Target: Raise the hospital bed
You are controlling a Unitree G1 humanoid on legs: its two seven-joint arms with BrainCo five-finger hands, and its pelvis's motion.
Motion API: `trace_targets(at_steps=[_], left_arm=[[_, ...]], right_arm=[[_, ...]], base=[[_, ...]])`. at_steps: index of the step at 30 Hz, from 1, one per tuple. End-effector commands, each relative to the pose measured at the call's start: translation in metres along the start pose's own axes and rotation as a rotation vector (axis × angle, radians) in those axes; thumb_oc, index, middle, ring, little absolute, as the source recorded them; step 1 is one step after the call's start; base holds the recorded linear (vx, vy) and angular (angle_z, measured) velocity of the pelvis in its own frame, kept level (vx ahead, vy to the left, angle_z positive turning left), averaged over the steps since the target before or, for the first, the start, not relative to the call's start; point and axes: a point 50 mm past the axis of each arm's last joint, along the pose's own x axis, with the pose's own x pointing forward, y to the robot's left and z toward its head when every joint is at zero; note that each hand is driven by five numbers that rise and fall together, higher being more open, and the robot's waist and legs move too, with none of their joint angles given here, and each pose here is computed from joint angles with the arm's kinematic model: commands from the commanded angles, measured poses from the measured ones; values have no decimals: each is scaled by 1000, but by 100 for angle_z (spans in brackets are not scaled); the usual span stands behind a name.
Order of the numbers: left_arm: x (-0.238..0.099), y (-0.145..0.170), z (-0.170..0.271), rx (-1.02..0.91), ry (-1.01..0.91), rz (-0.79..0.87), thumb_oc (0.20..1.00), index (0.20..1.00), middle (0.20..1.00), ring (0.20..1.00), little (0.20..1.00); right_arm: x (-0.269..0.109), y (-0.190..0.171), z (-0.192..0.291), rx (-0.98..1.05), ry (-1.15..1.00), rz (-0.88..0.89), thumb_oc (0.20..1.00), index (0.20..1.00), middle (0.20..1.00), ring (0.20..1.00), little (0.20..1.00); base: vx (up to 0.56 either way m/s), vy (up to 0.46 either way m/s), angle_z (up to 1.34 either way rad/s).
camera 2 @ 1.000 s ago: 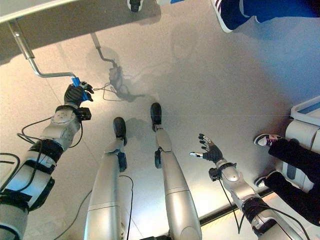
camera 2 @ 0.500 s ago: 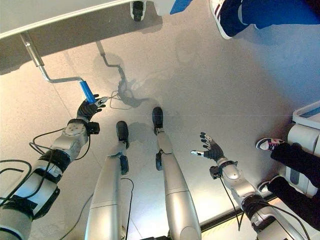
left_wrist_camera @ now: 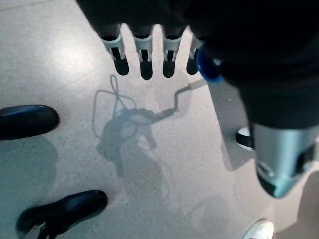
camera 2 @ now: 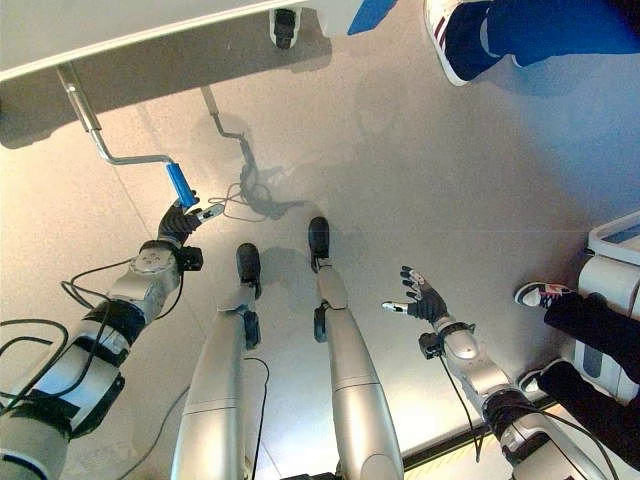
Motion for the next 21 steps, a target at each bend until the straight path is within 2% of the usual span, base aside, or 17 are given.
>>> trace_targets(at_steps=[1, 9, 13, 14, 15, 21], left_arm=[[-8, -14, -28, -38, 71, -30, 1000, 1000, 1000, 1000, 1000], [-18, -16, -62, -16, 187, -24, 1000, 1000, 1000, 1000, 1000], [-42, -22, -113, -11, 347, -42, 1000, 1000, 1000, 1000, 1000], [-42, -22, -113, -11, 347, -42, 1000, 1000, 1000, 1000, 1000], [-56, -26, -132, -16, 395, -58, 1000, 1000, 1000, 1000, 1000], [-86, -26, -172, 18, 521, -78, 1000, 1000, 1000, 1000, 1000]], right_arm=[[-6, -7, -10, -36, 50, -13, 1000, 1000, 1000, 1000, 1000], [-9, -1, -23, -24, 96, -10, 1000, 1000, 1000, 1000, 1000], [-16, 1, -48, -7, 204, -43, 1000, 1000, 1000, 1000, 1000], [-16, 1, -48, -7, 204, -43, 1000, 1000, 1000, 1000, 1000], [-19, 0, -57, 0, 244, -63, 1000, 1000, 1000, 1000, 1000], [-30, 2, -80, 22, 346, -83, 1000, 1000, 1000, 1000, 1000]], base=[[0, 0, 0], [-1, 2, -1], [-10, -9, -7], [9, -13, -3], [0, 0, 0], [-24, -16, 5]])
